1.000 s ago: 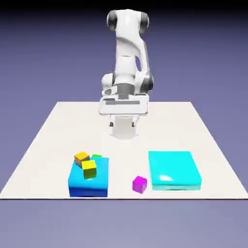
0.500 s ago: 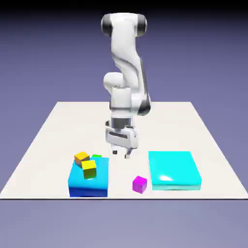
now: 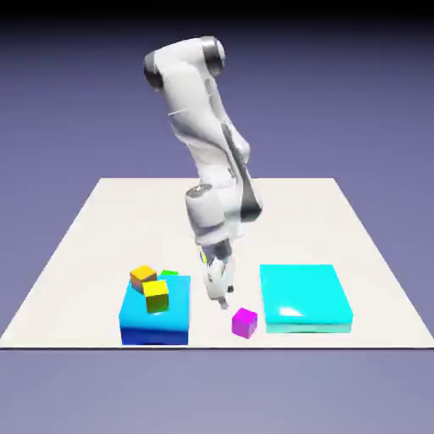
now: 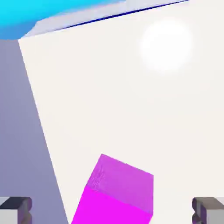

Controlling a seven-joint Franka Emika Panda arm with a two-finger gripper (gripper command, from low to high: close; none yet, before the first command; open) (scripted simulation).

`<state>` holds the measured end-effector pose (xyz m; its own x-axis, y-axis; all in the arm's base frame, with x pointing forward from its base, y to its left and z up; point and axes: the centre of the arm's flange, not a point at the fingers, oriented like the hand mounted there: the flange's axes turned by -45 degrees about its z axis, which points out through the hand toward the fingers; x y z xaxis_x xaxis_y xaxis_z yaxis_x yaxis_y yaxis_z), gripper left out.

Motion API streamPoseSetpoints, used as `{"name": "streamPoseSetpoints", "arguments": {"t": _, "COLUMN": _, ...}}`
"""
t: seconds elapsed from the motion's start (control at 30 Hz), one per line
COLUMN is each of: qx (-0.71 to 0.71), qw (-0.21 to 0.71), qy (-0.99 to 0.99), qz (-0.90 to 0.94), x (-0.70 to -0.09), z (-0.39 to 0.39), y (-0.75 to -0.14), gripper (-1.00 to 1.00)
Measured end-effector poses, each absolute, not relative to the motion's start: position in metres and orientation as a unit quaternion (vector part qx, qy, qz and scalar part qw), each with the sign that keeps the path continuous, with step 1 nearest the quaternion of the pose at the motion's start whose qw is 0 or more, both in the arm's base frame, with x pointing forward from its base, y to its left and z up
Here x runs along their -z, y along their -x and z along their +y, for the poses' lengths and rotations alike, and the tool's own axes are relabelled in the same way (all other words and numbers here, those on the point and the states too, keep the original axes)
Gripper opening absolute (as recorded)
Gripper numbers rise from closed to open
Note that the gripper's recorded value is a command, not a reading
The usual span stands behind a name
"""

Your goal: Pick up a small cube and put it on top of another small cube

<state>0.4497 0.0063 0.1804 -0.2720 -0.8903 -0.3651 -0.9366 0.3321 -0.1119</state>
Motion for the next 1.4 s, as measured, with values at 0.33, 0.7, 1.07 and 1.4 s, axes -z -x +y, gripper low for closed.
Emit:
{"name": "streamPoseSetpoints", "arguments": {"t": 0.33, "qx": -0.121, "qw": 0.210, "qy": 0.481, "qz": 0.842, "x": -0.140, "z": 0.024, "y": -0.465, "gripper": 0.00}}
{"name": "streamPoseSetpoints", "arguments": {"t": 0.7, "qx": -0.120, "qw": 0.210, "qy": 0.482, "qz": 0.842, "x": -0.166, "z": 0.016, "y": -0.460, "gripper": -1.00}}
{"name": "streamPoseSetpoints", "arguments": {"t": 1.07, "qx": -0.017, "qw": 0.181, "qy": 0.588, "qz": 0.788, "x": -0.218, "z": -0.052, "y": -0.489, "gripper": -1.00}}
{"name": "streamPoseSetpoints", "arguments": {"t": 1.4, "qx": 0.007, "qw": 0.166, "qy": 0.561, "qz": 0.811, "x": -0.292, "z": -0.164, "y": -0.468, "gripper": -1.00}}
